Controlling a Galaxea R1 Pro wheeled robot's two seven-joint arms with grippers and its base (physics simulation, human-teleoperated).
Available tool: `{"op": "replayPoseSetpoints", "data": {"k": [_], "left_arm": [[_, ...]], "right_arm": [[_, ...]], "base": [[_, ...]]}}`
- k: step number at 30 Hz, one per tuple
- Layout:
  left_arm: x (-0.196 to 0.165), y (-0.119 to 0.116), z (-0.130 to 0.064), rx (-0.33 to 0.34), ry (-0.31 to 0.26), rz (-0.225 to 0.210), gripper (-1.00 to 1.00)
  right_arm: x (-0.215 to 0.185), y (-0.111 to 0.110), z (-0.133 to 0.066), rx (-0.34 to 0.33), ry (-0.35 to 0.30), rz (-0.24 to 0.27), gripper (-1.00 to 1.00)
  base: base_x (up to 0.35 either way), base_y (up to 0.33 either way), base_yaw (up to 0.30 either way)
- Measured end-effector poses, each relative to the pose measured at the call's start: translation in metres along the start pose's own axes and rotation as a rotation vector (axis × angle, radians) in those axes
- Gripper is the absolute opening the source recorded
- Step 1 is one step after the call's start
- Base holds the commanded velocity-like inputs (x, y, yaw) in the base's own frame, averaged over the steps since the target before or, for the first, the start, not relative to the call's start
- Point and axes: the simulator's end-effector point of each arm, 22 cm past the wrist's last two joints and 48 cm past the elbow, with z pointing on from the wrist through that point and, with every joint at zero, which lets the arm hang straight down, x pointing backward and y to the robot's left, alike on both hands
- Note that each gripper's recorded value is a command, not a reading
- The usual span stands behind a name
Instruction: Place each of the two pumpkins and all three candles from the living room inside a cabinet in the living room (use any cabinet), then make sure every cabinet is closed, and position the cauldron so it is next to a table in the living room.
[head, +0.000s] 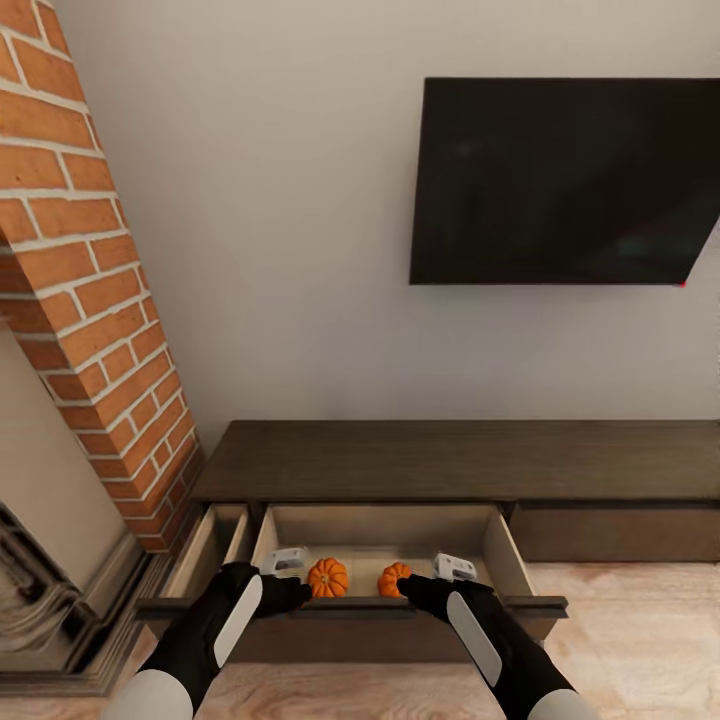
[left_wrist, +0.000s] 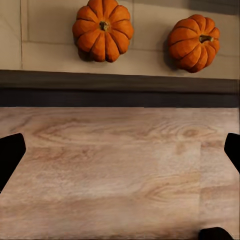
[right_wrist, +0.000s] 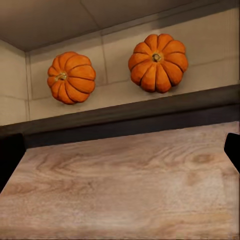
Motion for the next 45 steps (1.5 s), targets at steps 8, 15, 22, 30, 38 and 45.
{"op": "replayPoseSetpoints", "data": {"k": [8, 15, 22, 30, 38, 45], "left_arm": [[-0.003, -0.002, -0.005, 0.001, 0.001, 0.004, 1.00], [-0.003, -0.002, -0.005, 0.001, 0.000, 0.001, 1.00], [-0.003, -0.001, -0.005, 0.000, 0.000, -0.001, 1.00], [0.000, 0.001, -0.001, 0.000, -0.001, -0.001, 1.00], [0.007, 0.005, 0.013, -0.001, -0.003, -0.002, 1.00], [0.011, 0.010, 0.025, -0.007, -0.015, -0.002, 1.00]], "right_arm": [[-0.003, 0.002, -0.004, 0.000, 0.000, 0.000, 1.00], [-0.003, 0.002, -0.004, -0.001, 0.000, 0.000, 1.00], [-0.004, 0.002, -0.005, -0.001, -0.001, 0.001, 1.00], [0.000, 0.000, 0.000, -0.001, -0.001, 0.001, 1.00], [0.009, -0.004, 0.011, -0.003, -0.002, 0.002, 1.00], [0.015, -0.004, 0.022, -0.007, -0.014, 0.003, 1.00]], "base": [[-0.319, 0.000, 0.000], [-0.328, 0.000, 0.000], [-0.181, 0.000, 0.000], [-0.009, 0.000, 0.000], [0.000, 0.000, 0.000], [0.000, 0.000, 0.000]]}}
